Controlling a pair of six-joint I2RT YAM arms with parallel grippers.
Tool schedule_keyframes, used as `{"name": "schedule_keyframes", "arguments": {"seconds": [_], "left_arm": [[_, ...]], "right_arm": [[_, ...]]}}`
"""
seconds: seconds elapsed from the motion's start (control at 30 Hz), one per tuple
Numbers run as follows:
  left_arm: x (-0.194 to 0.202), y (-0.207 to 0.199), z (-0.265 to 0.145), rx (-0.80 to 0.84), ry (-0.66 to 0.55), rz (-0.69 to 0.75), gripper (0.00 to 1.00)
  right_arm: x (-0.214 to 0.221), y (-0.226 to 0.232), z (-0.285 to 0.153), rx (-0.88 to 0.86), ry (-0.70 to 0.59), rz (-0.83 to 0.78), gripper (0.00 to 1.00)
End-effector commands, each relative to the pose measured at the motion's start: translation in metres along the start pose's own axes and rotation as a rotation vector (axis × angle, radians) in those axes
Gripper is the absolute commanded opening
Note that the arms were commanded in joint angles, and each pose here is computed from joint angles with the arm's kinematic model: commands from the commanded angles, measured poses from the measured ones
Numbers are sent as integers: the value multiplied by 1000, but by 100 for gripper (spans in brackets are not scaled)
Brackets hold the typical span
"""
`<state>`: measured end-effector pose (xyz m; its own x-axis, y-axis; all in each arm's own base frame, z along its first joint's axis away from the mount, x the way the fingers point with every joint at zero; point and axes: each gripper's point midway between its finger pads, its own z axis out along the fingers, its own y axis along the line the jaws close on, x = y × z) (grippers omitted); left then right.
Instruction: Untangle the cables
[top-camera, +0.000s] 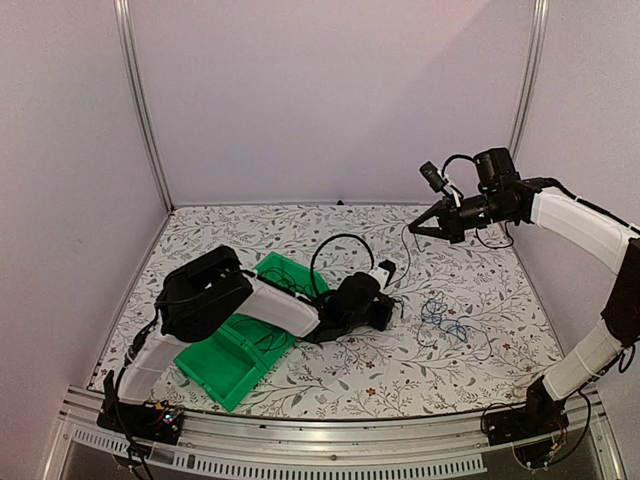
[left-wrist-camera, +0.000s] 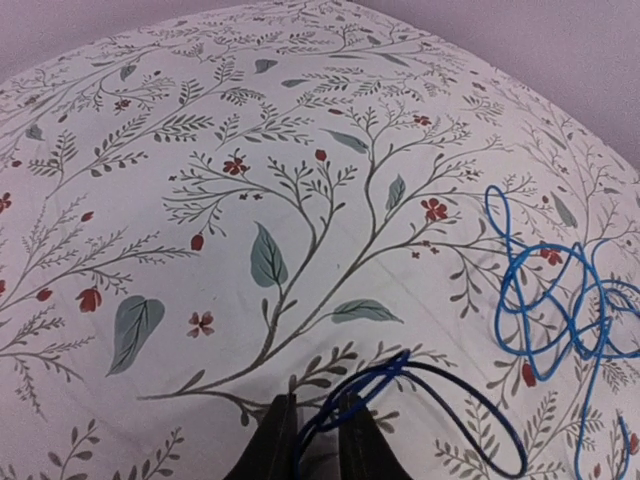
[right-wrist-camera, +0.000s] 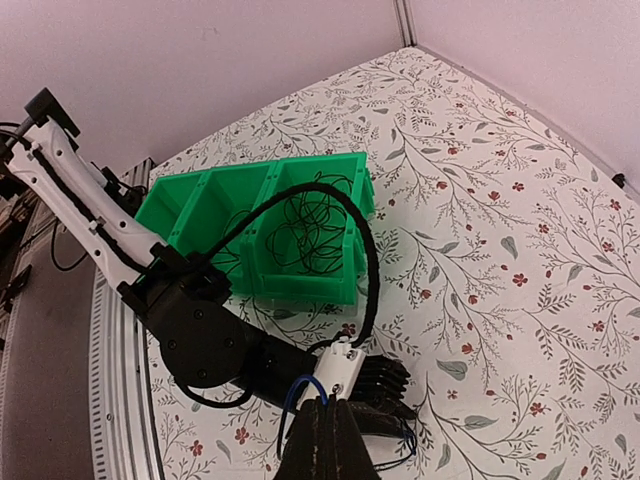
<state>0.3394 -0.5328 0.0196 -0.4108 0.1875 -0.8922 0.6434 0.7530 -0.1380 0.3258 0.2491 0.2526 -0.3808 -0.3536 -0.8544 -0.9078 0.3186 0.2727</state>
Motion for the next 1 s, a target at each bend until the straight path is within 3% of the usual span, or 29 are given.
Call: {"name": "schedule_keyframes", "arguments": {"seconds": [0.0, 0.07, 0.13, 0.27, 0.33, 0.47, 0.57, 0.7, 0.8, 0.97], "left_arm": [[-12, -6, -7, 57, -63, 11, 9], [-20, -9, -16, 88, -91, 15, 1], [-32, -16, -28, 131, -124, 14, 0], [-49, -25, -49, 202, -157, 1, 0], [-53, -32, -56, 244, -150, -9, 0], [-58, -51, -67, 372, -113, -33, 0], [-59, -65, -76, 478, -85, -61, 0], [-58, -78, -84, 569, -54, -67, 0], [-57, -83, -86, 590, -34, -67, 0], [-59, -83, -89, 597, -37, -52, 0]], "right_arm": [[-12, -7, -3, 34, -11, -15, 0], [-12, -19, -6, 77, -13, -13, 0], [-12, -37, -10, 146, -8, -10, 2], [6, -97, -14, 407, 109, 28, 30], [26, -117, -15, 492, 191, 63, 35], [53, -101, -19, 463, 251, 33, 41], [70, -82, -24, 429, 280, -1, 39], [87, -40, -19, 261, 275, -35, 26], [91, 1, -14, 79, 236, -54, 25], [103, 13, -6, 76, 269, -101, 26]]}}
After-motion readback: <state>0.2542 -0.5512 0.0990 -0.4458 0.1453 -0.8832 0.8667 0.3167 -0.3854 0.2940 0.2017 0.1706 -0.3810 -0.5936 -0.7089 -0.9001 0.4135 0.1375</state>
